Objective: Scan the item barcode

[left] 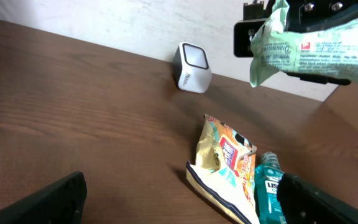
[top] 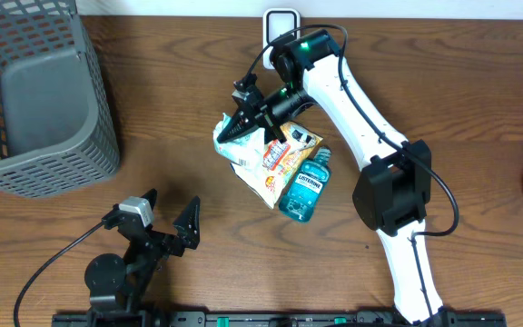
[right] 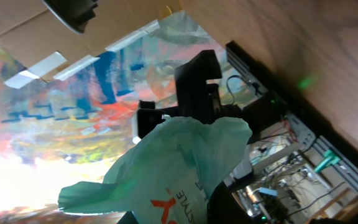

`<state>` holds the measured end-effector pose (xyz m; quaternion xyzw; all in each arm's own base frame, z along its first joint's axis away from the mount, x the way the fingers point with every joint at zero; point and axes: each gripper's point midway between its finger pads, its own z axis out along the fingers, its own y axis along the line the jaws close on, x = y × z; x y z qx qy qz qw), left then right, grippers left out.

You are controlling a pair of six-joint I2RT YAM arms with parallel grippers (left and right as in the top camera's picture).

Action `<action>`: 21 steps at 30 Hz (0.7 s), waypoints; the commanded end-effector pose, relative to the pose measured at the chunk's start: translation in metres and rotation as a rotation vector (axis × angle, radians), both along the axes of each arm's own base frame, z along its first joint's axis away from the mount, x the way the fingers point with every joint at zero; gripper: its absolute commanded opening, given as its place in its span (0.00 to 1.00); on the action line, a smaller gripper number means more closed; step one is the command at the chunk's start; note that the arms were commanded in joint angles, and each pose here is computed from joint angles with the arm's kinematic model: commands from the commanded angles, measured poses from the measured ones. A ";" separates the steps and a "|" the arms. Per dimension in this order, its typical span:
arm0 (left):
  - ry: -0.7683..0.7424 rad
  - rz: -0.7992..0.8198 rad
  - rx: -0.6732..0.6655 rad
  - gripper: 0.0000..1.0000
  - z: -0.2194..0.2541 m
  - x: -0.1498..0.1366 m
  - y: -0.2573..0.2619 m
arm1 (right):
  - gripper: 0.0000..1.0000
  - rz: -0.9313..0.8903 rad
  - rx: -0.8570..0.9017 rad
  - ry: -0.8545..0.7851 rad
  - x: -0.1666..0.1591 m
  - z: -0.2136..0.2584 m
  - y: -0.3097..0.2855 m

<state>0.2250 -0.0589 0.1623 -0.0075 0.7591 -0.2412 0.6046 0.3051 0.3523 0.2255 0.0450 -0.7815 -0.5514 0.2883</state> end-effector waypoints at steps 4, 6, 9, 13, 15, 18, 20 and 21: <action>-0.021 0.000 0.013 0.98 0.006 -0.001 0.000 | 0.01 -0.015 -0.029 -0.024 0.008 -0.016 -0.017; -0.021 0.000 0.013 0.98 0.006 -0.001 0.000 | 0.01 -0.021 -0.061 0.005 0.008 -0.028 -0.024; -0.021 0.000 0.013 0.98 0.006 -0.001 0.000 | 0.01 -0.033 -0.096 0.083 0.003 -0.052 -0.036; -0.021 0.000 0.013 0.98 0.006 -0.001 0.000 | 0.01 -0.055 -0.110 0.199 -0.008 -0.079 -0.052; -0.021 0.000 0.013 0.98 0.006 -0.001 0.000 | 0.02 -0.063 -0.108 0.244 -0.015 -0.089 -0.057; -0.021 0.000 0.013 0.98 0.006 -0.001 0.000 | 0.01 -0.071 -0.131 0.312 -0.026 -0.103 -0.065; -0.021 0.000 0.013 0.98 0.006 -0.001 0.000 | 0.01 -0.077 -0.111 0.316 -0.029 -0.107 -0.068; -0.021 0.000 0.013 0.98 0.006 -0.001 0.000 | 0.01 -0.078 -0.110 0.321 -0.030 -0.109 -0.069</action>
